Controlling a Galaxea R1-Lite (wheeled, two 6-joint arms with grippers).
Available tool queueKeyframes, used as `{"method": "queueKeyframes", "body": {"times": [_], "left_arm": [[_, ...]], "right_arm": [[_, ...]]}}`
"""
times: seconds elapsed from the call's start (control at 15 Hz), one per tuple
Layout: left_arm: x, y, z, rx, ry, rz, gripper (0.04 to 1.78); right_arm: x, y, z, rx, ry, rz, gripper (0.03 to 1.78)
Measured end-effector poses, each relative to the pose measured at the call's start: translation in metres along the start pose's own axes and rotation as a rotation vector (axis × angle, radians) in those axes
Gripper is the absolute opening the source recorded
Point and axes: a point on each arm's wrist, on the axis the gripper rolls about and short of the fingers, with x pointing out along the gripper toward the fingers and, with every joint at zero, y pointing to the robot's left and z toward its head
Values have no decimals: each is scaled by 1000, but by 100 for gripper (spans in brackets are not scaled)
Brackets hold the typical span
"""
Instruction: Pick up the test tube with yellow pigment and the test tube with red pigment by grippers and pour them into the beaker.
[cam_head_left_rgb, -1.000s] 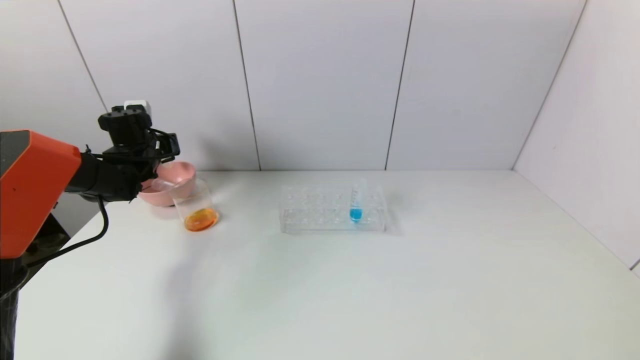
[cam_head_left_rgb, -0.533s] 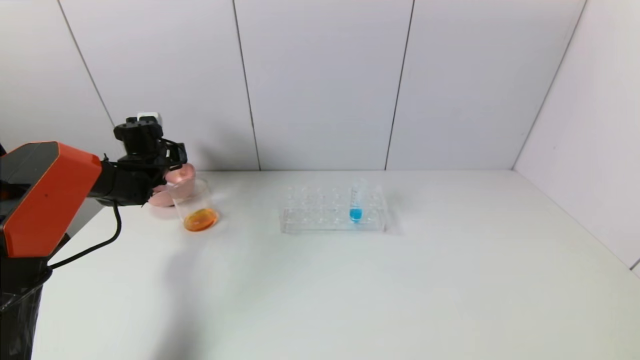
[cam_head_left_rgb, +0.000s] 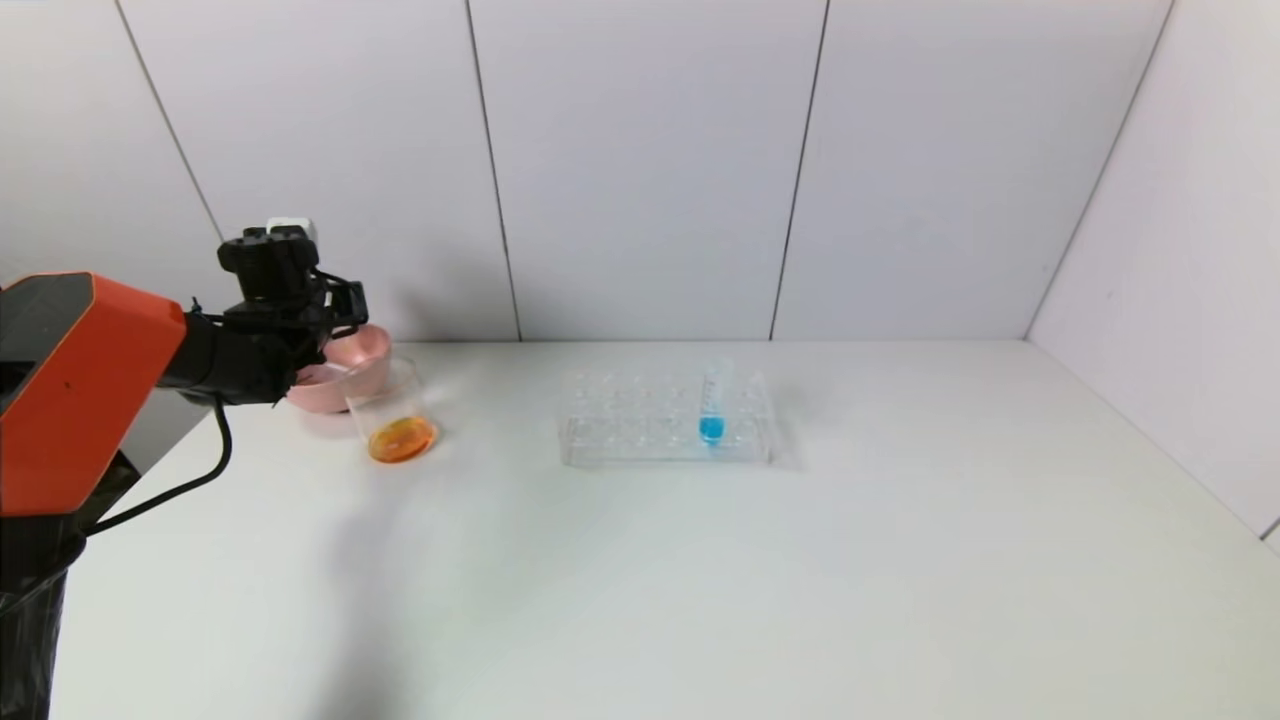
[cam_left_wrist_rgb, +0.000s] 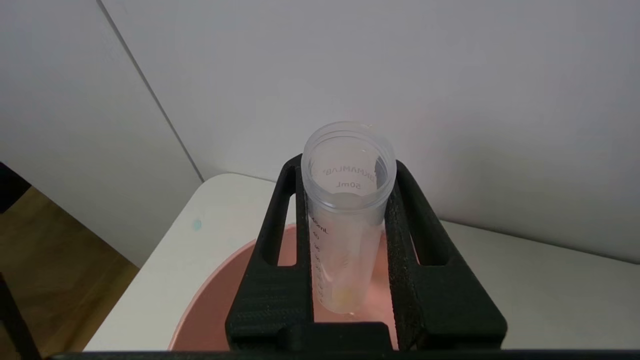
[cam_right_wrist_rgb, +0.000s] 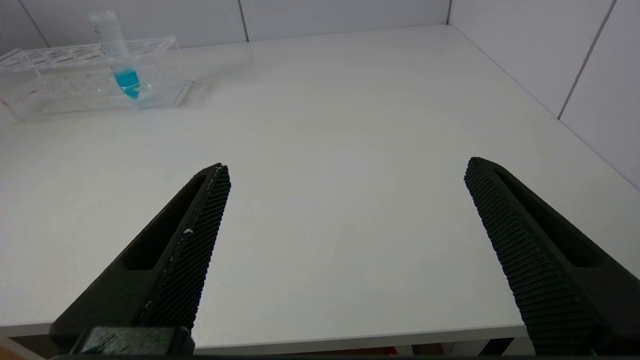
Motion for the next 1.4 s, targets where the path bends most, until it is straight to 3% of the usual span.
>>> {"method": "queueKeyframes", "body": {"times": [0.33,0.47,0.6,0.87,1.0,1.13,1.4], "left_arm": [[-5,1,4,5,7,-1,45],[-6,-1,6,3,-3,-5,54],[-7,-3,8,2,-5,-8,74],[-7,-4,8,5,-4,-10,138],[-7,-4,9,4,-10,-10,160],[-10,-4,14,0,-22,-12,174],[-46,-15,36,4,-20,-62,176]], "right_arm": [[0,0,0,0,0,0,171],[0,0,0,0,0,0,171],[0,0,0,0,0,0,171],[0,0,0,0,0,0,171],[0,0,0,0,0,0,171],[0,0,0,0,0,0,171],[0,0,0,0,0,0,171]]}}
